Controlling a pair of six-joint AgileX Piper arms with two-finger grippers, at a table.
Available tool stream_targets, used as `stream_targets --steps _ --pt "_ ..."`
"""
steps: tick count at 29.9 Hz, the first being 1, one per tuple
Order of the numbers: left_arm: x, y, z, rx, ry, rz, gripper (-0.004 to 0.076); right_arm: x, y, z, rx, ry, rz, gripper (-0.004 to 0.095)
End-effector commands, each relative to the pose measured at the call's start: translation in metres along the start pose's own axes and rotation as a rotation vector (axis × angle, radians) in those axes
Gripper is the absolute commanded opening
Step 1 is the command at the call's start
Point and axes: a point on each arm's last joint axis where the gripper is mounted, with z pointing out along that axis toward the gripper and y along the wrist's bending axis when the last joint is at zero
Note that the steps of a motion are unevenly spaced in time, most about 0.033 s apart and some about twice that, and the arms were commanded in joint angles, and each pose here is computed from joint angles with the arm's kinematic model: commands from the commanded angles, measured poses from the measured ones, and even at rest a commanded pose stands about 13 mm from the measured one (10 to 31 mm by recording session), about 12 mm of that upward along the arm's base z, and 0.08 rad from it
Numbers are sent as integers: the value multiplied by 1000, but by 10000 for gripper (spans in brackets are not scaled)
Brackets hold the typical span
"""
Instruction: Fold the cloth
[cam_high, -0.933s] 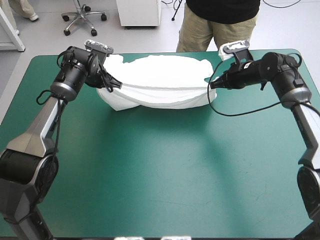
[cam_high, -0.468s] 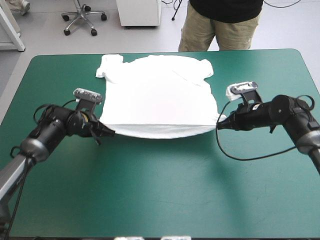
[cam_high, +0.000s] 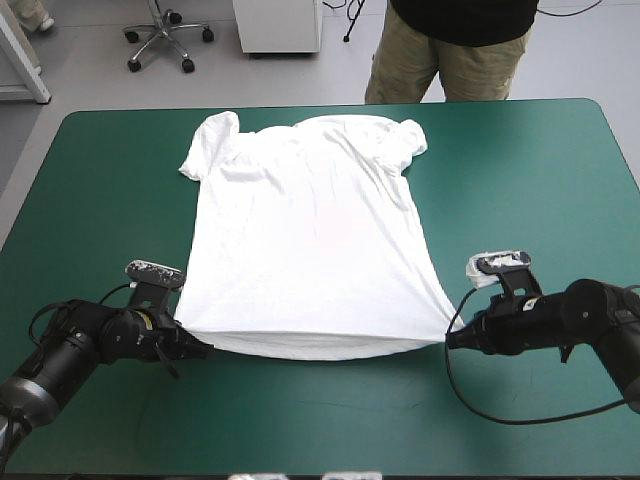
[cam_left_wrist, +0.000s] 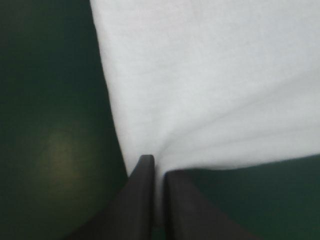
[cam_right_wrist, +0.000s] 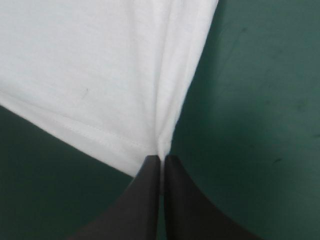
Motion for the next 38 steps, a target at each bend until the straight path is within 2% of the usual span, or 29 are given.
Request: stream_targets --steps 1,4,15,18,22,25,28,31,34,38 --pt "1 -5 -2 54 -35 0 -9 13 0 4 -19 -5 36 -15" --pt "8 -10 4 108 -15 3 -9 22 -3 12 -14 20 50 -15" --pt "11 -10 6 108 -2 10 3 24 -5 14 -1 14 43 3" --pt "13 -11 6 115 13 29 95 24 -4 14 -4 17 35 107" --pt "14 -13 5 146 20 25 328 22 -2 12 -14 5 30 313" --pt "6 -16 -6 179 -36 -5 448 16 1 2 -15 -1 1 384" --pt "-14 -14 -31 159 -176 -7 461 -3 7 -24 12 -57 -52 383" --pt "-40 -2 -61 45 -315 -53 461 -30 12 -58 86 -184 -96 383" --pt "-68 16 -71 -106 -364 -84 461 -56 12 -81 170 -288 -118 383" --pt "-110 43 -59 -140 -368 -165 453 -86 9 -92 217 -322 -113 383"
